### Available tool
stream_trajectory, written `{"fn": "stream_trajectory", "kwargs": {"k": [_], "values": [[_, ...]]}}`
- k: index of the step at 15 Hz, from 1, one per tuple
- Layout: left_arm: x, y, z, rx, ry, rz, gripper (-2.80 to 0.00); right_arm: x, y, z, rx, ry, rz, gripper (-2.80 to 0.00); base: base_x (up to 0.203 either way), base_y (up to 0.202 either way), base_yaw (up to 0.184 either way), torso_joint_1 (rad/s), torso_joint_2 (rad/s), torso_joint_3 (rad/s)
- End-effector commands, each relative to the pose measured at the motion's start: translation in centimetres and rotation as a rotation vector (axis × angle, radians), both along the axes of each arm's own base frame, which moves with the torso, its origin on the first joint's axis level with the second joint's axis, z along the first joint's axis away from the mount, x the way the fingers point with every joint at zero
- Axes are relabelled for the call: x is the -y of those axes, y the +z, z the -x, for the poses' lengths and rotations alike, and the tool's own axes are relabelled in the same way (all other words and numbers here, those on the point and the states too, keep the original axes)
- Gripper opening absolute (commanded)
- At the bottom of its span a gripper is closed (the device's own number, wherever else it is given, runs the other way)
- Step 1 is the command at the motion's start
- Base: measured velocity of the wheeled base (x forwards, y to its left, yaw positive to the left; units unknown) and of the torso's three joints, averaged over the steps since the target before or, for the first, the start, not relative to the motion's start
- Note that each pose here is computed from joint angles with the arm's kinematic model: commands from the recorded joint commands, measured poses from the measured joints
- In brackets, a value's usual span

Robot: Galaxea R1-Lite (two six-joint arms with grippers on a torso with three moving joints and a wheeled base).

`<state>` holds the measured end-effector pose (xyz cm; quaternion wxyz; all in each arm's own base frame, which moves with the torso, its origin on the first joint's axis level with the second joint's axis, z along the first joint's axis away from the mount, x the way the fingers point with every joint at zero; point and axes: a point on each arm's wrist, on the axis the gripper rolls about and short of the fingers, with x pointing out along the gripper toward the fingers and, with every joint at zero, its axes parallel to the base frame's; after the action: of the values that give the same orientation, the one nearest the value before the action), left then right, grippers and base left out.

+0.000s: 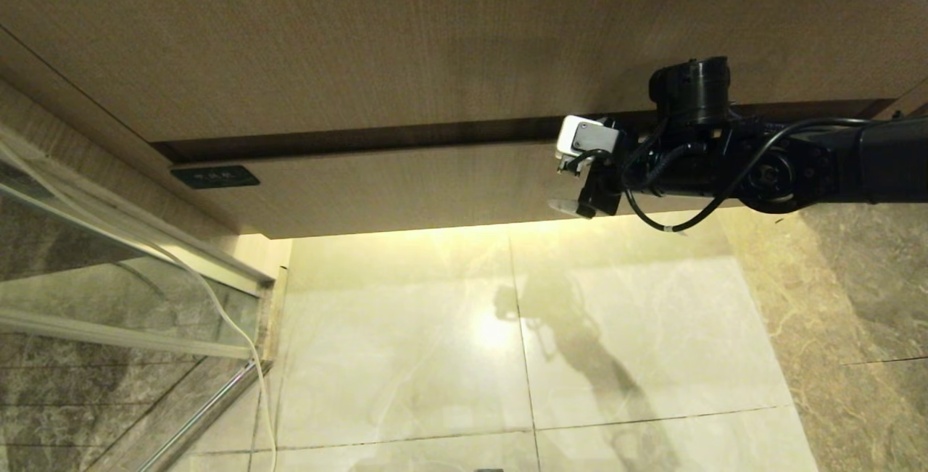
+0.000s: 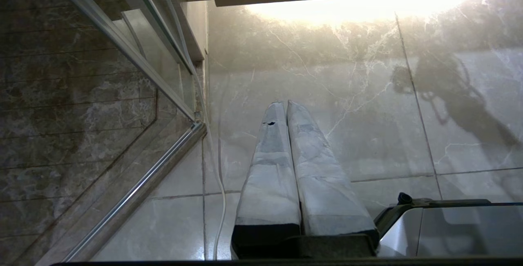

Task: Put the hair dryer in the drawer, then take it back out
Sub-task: Pull open the drawer

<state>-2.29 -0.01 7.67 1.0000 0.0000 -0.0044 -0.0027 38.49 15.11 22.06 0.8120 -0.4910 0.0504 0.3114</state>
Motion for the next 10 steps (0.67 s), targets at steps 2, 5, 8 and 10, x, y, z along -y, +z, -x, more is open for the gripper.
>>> {"fn": "stream_trajectory", "kwargs": {"k": [2,5,8,10], "values": [[0.0,0.0,0.0,-0.001,-0.001,0.0,-2.8,0.3,0.3,-0.1,0.002,-0.021,0.006,0.0,0.0,0.0,0.0,0.0,0.0,0.0],[0.0,0.0,0.0,0.0,-0.001,0.0,-2.8,0.9,0.0,0.2,-0.028,-0.057,0.031,0.0,0.0,0.0,0.0,0.0,0.0,0.0],[0.0,0.0,0.0,-0.001,-0.001,0.0,-2.8,1.0,0.1,0.5,-0.037,-0.068,0.036,0.0,0.0,0.0,0.0,0.0,0.0,0.0],[0.0,0.0,0.0,0.0,-0.001,0.0,-2.8,1.2,0.0,1.0,-0.065,-0.071,0.049,0.0,0.0,0.0,0.0,0.0,0.0,0.0]]}}
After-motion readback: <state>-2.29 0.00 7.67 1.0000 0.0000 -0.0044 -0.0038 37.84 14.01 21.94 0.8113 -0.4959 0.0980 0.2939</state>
